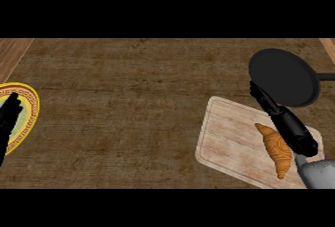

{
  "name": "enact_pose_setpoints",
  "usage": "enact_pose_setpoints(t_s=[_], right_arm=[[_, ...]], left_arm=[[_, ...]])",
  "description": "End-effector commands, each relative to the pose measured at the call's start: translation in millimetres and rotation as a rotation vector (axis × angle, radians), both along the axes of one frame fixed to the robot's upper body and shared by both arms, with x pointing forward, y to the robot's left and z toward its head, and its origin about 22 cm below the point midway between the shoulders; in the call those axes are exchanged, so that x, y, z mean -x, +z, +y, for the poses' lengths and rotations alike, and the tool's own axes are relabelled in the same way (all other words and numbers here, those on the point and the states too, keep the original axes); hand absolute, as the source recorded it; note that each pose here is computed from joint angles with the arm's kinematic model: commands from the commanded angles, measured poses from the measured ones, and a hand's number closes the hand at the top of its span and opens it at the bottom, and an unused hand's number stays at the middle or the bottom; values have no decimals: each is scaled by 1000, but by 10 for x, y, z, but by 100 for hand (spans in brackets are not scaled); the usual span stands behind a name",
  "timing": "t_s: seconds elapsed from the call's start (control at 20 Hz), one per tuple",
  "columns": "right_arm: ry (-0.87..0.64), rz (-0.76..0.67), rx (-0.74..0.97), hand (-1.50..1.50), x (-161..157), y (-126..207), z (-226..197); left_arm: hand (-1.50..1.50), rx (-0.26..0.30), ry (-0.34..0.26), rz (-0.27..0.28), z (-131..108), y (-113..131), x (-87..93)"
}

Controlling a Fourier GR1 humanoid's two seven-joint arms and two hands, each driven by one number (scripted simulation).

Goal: Pick the croissant from the cutting board and place it in the pan

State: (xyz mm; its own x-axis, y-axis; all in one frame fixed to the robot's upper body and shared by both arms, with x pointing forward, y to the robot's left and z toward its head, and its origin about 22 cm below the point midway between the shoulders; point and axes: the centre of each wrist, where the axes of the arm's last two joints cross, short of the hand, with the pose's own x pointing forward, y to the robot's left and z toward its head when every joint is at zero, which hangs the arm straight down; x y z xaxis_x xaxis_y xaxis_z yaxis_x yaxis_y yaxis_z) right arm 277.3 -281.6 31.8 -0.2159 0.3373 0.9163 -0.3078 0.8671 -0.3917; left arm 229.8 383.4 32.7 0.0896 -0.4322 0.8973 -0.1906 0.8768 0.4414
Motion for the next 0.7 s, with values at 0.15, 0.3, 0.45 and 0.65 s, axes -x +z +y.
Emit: enact_pose_setpoints(t_s=[0.15, 0.3, 0.45, 0.65], right_arm=[[443, 176, 46, 150, -206, 137, -181], [581, 272, 152, 150, -207, 192, -461], [420, -147, 148, -150, -183, 527, -929], [353, -331, 237, -150, -127, 913, -1525]], left_arm=[[0, 153, -84, -121, -510, 126, -364], [0, 278, -144, -109, -949, 81, -449], [0, 286, -104, -110, -975, 57, -503], [0, 293, -98, -118, -960, 140, -556]])
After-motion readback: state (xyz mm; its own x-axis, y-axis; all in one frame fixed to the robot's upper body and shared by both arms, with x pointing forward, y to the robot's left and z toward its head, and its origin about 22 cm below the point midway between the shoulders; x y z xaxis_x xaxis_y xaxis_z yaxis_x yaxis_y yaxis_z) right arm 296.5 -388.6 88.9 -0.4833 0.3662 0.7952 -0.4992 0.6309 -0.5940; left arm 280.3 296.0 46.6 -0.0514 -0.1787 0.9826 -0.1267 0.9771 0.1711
